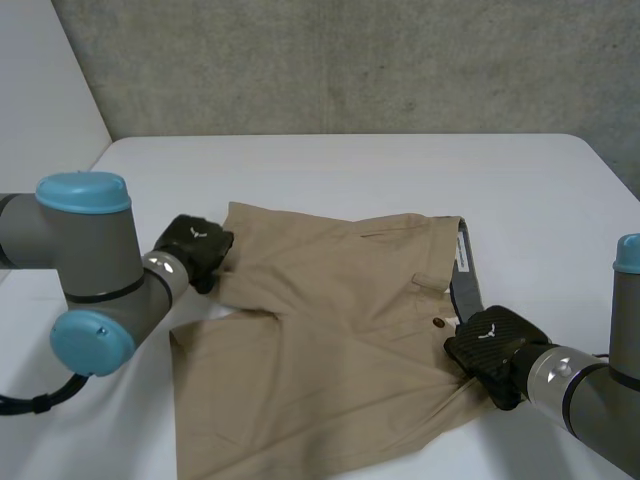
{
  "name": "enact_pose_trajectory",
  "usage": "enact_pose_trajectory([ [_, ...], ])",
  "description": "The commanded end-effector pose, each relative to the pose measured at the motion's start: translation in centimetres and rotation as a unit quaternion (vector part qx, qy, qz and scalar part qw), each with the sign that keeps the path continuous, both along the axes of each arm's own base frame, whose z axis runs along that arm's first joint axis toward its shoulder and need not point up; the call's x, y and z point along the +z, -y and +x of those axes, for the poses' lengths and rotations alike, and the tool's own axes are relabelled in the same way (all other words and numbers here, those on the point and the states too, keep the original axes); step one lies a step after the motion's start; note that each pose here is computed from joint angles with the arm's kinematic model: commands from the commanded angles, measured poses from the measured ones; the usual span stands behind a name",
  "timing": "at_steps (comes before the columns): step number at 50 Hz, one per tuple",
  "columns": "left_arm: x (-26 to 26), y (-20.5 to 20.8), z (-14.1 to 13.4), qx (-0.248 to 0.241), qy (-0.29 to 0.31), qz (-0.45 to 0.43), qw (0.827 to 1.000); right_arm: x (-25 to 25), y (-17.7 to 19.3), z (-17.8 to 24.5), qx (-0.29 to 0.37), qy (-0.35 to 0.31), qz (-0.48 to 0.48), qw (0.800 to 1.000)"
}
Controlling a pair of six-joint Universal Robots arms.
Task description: Fold the shorts.
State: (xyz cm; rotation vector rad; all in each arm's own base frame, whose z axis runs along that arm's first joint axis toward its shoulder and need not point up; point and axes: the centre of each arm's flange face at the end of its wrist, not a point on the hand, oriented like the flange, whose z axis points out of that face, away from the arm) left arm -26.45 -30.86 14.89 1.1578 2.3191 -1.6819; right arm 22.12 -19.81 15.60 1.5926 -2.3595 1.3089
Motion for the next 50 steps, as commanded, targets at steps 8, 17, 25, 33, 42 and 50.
enact_pose_trajectory([
  [8,-1.0,-1.9,1.6,0.033,0.024,0.026,0.999,0.1,-0.2,0.1,0.002,-0.001,0.0,1.0],
  [17,0.3,-1.2,2.5,0.054,0.019,0.003,0.998,0.8,-0.4,0.3,0.001,0.011,-0.006,1.0],
  [25,5.0,-4.1,2.9,0.05,-0.009,-0.034,0.998,2.6,-0.1,1.8,0.004,0.053,-0.031,0.998],
  [33,7.5,-10.4,3.1,0.056,-0.107,0.0,0.993,5.0,2.8,3.4,-0.038,0.139,-0.047,0.988],
  [42,7.1,-15.2,4.8,0.13,-0.185,0.153,0.962,4.8,5.1,5.5,-0.046,0.185,-0.06,0.98],
  [50,5.0,-16.8,5.3,0.159,-0.166,0.222,0.948,4.2,5.4,5.7,-0.049,0.19,-0.053,0.979],
])
